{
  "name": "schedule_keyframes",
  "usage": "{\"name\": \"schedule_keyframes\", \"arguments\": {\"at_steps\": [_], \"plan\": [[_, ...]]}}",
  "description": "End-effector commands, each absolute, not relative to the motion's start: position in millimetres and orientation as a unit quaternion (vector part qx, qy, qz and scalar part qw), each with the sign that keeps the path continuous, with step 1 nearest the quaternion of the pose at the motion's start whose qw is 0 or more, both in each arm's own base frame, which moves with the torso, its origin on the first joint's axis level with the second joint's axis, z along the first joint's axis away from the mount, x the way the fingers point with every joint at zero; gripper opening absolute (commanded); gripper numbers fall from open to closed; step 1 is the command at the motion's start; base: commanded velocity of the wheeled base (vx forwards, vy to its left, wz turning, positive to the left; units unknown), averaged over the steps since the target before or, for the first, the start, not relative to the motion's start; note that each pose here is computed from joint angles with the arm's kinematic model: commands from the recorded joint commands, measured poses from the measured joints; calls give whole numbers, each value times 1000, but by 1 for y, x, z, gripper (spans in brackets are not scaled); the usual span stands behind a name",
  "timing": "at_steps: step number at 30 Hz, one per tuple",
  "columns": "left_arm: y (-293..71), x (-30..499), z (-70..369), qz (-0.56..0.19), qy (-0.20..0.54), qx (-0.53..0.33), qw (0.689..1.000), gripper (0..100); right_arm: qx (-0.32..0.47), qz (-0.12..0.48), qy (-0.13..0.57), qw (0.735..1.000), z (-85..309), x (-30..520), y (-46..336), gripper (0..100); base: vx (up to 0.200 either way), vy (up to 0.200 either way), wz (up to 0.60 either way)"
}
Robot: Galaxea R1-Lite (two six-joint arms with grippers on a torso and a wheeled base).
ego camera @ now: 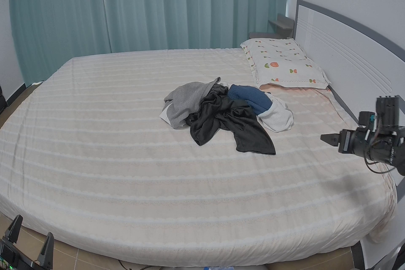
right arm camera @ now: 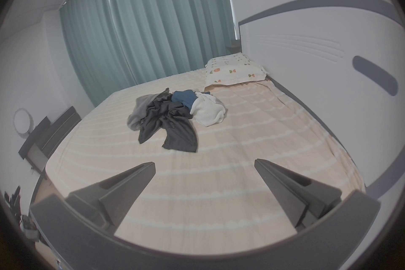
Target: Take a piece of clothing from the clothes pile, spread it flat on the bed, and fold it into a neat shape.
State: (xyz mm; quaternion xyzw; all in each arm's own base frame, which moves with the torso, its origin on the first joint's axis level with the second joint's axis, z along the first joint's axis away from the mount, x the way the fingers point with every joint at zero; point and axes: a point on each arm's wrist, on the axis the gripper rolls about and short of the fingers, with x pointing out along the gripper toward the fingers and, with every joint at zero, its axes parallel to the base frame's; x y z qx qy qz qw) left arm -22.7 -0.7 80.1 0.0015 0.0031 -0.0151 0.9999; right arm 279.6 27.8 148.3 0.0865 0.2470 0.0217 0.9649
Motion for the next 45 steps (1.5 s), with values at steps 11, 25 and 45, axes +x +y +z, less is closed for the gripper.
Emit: {"name": "schedule_keyframes", "arguments": {"at_steps": [11, 25, 45], "plan": [[-1, -23, 76, -15, 2, 2, 1000, 100, 188, -28, 300, 935, -13, 477, 91, 100, 0, 0, 0], [-1, -23, 76, -15, 2, 2, 1000, 100, 187, 7, 309, 932, -35, 484, 133, 100, 0, 0, 0], [-1, -23, 76, -15, 1, 2, 1000, 100, 240, 14, 290, 926, 0, 476, 143, 0, 0, 0, 0]]}}
